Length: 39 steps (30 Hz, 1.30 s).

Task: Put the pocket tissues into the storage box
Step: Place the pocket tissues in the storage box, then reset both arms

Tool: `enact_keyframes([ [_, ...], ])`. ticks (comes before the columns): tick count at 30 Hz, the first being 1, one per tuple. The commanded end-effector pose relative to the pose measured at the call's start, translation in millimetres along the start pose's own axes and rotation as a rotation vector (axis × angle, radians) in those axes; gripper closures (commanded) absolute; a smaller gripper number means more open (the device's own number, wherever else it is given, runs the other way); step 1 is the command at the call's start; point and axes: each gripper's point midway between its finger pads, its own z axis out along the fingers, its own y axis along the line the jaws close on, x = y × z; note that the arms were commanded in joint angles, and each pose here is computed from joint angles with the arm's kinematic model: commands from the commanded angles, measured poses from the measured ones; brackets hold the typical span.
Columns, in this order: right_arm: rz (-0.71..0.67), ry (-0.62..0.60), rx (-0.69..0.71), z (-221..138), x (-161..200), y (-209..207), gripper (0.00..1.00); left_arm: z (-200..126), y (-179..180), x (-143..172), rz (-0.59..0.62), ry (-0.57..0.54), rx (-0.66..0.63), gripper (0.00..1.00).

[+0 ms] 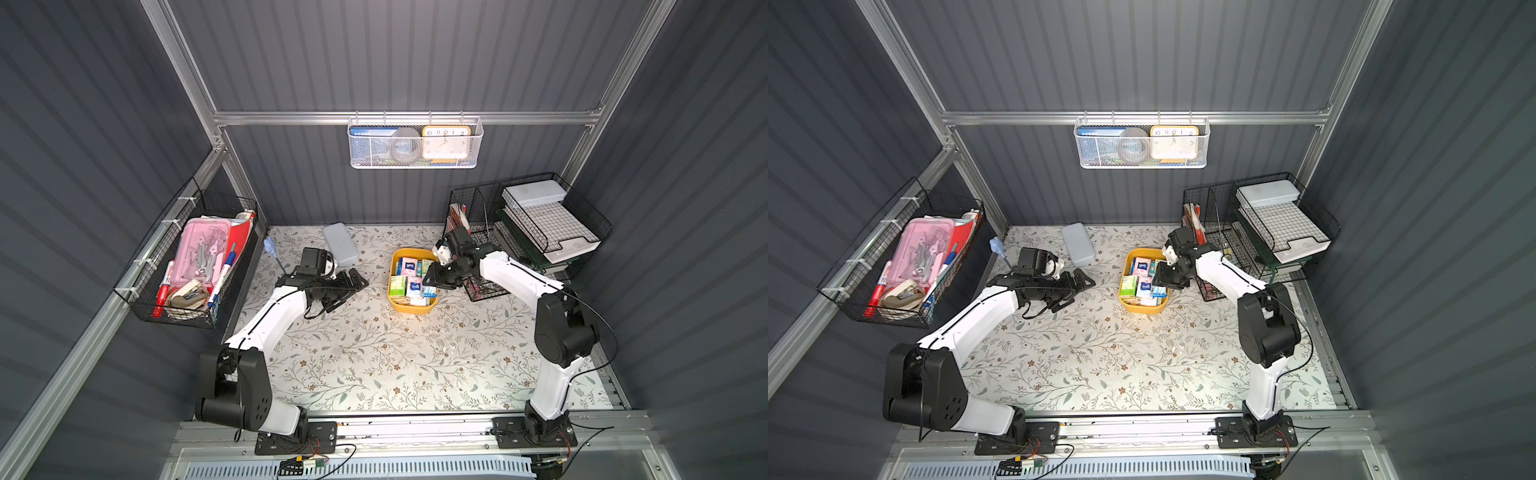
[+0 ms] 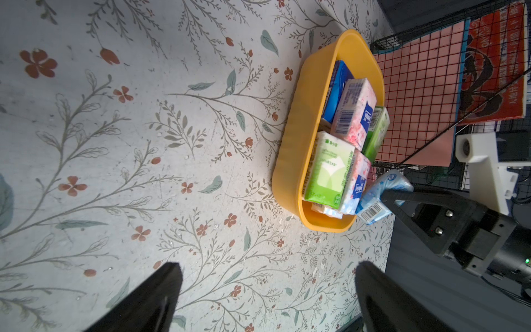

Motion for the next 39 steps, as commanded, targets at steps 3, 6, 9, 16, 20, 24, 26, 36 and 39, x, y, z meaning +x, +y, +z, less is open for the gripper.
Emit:
enact_keyframes([
  [3,0.002,0.027,-0.004,16.4,5.5,-5.1,0.45,-2.4,5.2,8.6,-0.003,0.018,-0.018,0.01],
  [6,0.002,0.027,0.012,16.6,7.8,-7.6,0.27,-2.9,4.4,7.6,-0.002,0.013,-0.017,0.01],
  [9,-0.003,0.006,0.026,12.1,5.2,-8.2,0.23,-2.6,5.0,8.2,-0.002,0.015,-0.019,0.01],
  [16,-0.033,-0.050,0.073,-8.8,-7.0,-3.6,0.21,-3.2,5.4,7.4,0.002,0.012,-0.021,0.01],
  [20,-0.070,-0.119,0.139,-30.0,-15.7,-0.5,0.14,-8.5,4.0,2.7,0.035,0.000,-0.044,0.01],
  [24,-0.121,-0.200,0.196,-59.5,-16.7,4.1,0.01,-27.0,9.9,-21.0,0.133,-0.101,-0.156,0.01],
  [26,-0.148,-0.273,0.215,-76.8,-14.0,1.9,0.01,-41.1,14.2,-33.9,0.196,-0.171,-0.228,0.01],
  [36,-0.318,-0.810,0.426,-175.7,25.6,-54.7,0.01,-88.9,27.3,-77.0,0.620,-0.651,-0.399,0.01],
  [39,-0.257,-0.876,0.547,-194.9,40.9,-89.9,0.01,-78.9,46.2,-77.3,0.699,-0.677,-0.472,0.01],
])
